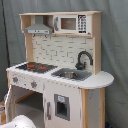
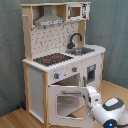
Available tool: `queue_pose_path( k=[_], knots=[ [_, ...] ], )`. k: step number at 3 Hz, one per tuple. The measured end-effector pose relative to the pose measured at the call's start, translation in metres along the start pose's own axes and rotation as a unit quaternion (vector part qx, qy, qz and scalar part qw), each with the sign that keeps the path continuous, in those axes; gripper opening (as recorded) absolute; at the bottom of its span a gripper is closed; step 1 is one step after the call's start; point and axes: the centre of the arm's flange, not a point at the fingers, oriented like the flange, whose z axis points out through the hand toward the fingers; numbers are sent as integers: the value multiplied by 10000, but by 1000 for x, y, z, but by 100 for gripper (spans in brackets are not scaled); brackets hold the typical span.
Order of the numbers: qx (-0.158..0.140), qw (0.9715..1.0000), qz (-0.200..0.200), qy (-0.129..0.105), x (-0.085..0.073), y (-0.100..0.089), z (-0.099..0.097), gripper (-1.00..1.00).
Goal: Play with the kitchen
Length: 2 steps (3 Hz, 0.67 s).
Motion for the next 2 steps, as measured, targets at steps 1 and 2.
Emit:
queue_pose_path(
  k=[1,2],
  knots=[
    [57,9999,10,-87,3,4,35,-100],
    [100,9998,8,-143,0,14,62,-100]
  ],
)
